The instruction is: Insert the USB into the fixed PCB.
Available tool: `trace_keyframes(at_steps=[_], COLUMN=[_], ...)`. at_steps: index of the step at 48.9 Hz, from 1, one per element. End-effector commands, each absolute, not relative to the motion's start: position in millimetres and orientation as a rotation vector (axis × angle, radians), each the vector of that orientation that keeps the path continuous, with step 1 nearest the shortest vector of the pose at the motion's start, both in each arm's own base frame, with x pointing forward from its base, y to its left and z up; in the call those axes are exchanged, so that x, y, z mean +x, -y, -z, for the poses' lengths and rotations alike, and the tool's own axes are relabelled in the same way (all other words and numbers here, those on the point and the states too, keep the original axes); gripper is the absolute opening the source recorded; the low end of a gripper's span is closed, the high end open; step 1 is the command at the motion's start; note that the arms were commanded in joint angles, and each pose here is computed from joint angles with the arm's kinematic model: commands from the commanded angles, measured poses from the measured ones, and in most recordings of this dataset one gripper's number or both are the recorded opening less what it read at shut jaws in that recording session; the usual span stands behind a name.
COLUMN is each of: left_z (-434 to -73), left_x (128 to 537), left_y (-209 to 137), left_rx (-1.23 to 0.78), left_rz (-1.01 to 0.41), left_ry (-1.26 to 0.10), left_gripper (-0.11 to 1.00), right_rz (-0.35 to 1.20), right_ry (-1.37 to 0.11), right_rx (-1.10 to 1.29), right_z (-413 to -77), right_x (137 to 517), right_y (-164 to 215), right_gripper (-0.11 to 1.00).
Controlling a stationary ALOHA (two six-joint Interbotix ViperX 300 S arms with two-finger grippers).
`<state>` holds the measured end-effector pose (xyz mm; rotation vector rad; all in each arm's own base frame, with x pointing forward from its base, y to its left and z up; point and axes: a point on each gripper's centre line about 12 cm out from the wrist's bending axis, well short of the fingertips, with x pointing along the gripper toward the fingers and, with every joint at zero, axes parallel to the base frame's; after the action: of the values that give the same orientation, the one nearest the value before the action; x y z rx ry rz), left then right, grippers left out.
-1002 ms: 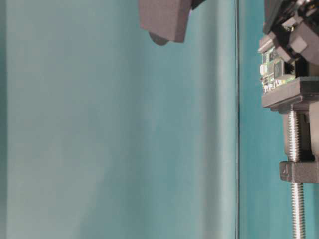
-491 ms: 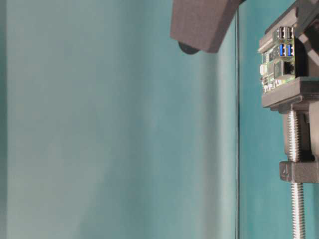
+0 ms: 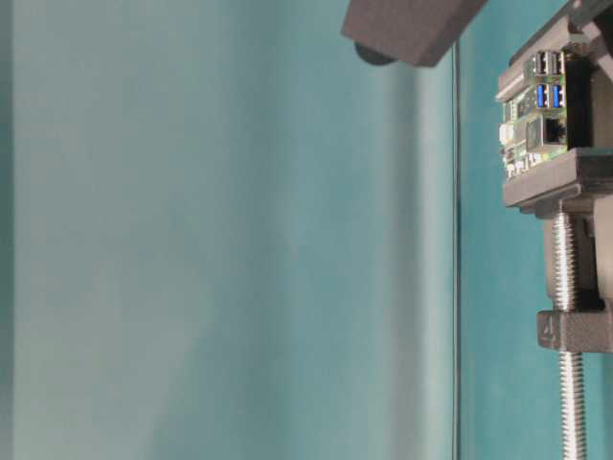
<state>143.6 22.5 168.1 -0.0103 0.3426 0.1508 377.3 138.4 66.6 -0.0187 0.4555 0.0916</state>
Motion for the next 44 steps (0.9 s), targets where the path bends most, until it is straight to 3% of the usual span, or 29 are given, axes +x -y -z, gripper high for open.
trace_keyframes(at_steps=[1,26,31,37,44], left_z=[-171.3,-171.3,-170.7,-168.3,-164.6], left_x=[146.0,146.0,145.8,144.9,143.5], left_y=[-23.4,-23.4,-23.4,-23.5,-23.5], left_rx=[-0.007,-0.007,-0.007,-0.007,-0.006], left_rz=[-0.154,-0.154,-0.154,-0.156,-0.158], left_ry=[-0.337,-0.337,-0.338,-0.337,-0.323], left_gripper=[0.96,0.96,0.96,0.96,0.96], right_rz=[-0.095,-0.090,-0.096,-0.098,-0.098], right_ry=[-0.427,-0.436,-0.459,-0.465,-0.462], right_rx=[-0.009,-0.011,-0.011,-0.012,-0.011], right_z=[-73.8,-67.4,-65.0,-64.6,-65.1], right_x=[382.0,383.3,382.1,382.1,382.6], right_y=[-142.8,-143.0,-143.5,-143.9,-144.1], right_gripper=[0.49,0.48,0.43,0.28,0.27])
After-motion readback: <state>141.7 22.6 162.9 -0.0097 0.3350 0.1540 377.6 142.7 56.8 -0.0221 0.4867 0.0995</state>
